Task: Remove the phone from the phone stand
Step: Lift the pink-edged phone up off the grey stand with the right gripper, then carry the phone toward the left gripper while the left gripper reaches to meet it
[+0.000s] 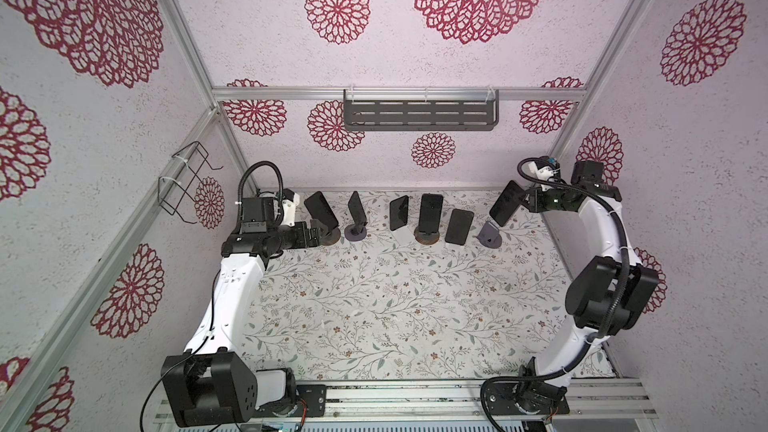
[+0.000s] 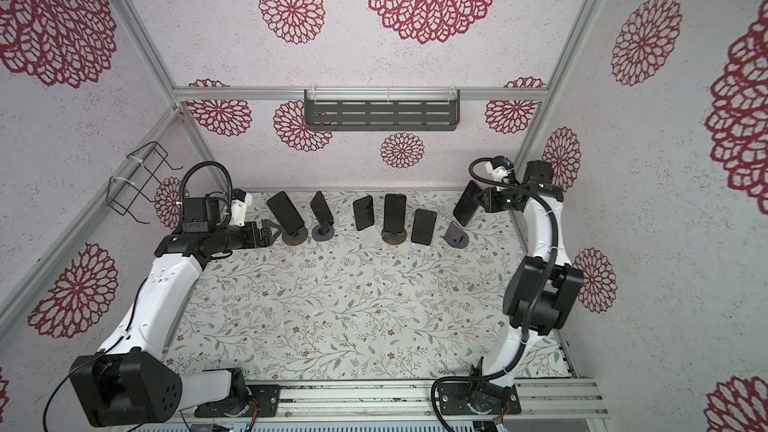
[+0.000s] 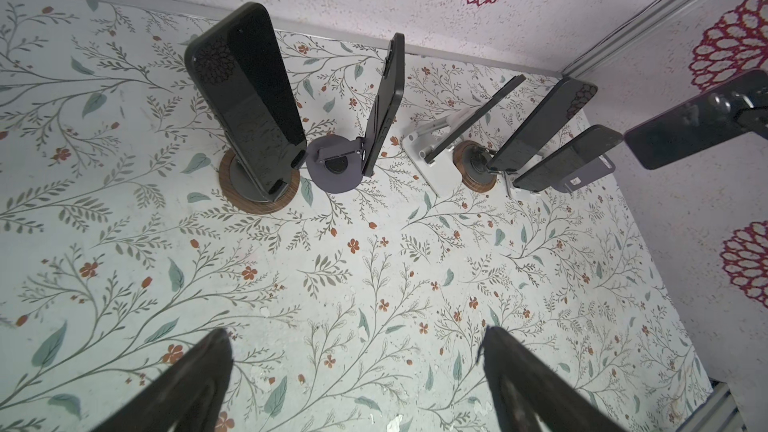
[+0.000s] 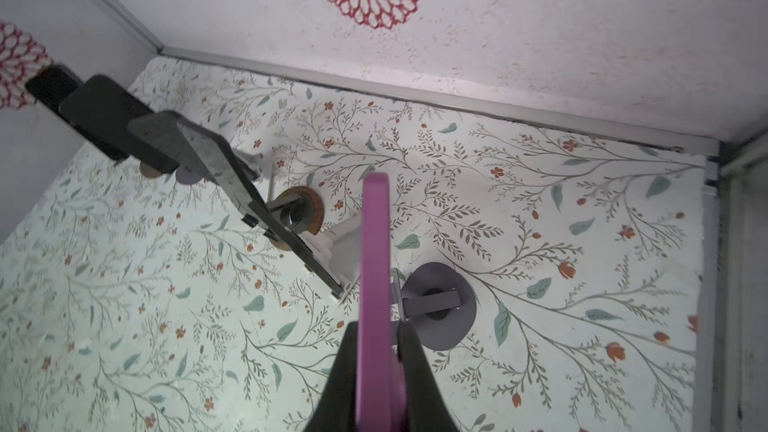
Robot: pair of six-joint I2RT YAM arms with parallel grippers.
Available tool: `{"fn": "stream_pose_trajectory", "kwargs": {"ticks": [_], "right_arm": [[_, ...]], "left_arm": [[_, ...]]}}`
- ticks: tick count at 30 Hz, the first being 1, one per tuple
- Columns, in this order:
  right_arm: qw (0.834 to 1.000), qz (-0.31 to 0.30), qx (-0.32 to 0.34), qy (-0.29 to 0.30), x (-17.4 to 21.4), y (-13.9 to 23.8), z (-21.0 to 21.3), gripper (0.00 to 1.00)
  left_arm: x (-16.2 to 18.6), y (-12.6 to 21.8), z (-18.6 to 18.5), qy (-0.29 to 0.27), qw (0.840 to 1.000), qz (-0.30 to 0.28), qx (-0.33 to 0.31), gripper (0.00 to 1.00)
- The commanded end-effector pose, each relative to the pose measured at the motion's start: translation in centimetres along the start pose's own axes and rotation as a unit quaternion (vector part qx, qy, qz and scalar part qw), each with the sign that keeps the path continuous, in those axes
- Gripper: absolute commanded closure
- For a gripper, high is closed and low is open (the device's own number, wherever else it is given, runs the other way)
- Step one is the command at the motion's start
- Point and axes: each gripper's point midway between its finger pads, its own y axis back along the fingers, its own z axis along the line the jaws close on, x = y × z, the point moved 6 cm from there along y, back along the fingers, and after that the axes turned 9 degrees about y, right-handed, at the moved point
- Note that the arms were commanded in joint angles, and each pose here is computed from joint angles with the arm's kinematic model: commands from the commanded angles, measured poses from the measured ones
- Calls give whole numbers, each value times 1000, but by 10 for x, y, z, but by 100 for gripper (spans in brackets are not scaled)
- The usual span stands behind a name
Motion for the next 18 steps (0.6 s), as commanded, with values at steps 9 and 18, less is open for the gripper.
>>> {"fn": "stream_pose_trajectory", "kwargs": {"ticks": [9, 18], "right_arm": [[993, -40, 53, -100, -1, 57, 135, 100], [993, -3, -95, -74, 37, 30, 250, 100]], "left_arm": [[10, 13, -27, -77, 995, -4, -59, 3], [91, 4, -130, -199, 976, 70, 57, 3]]}}
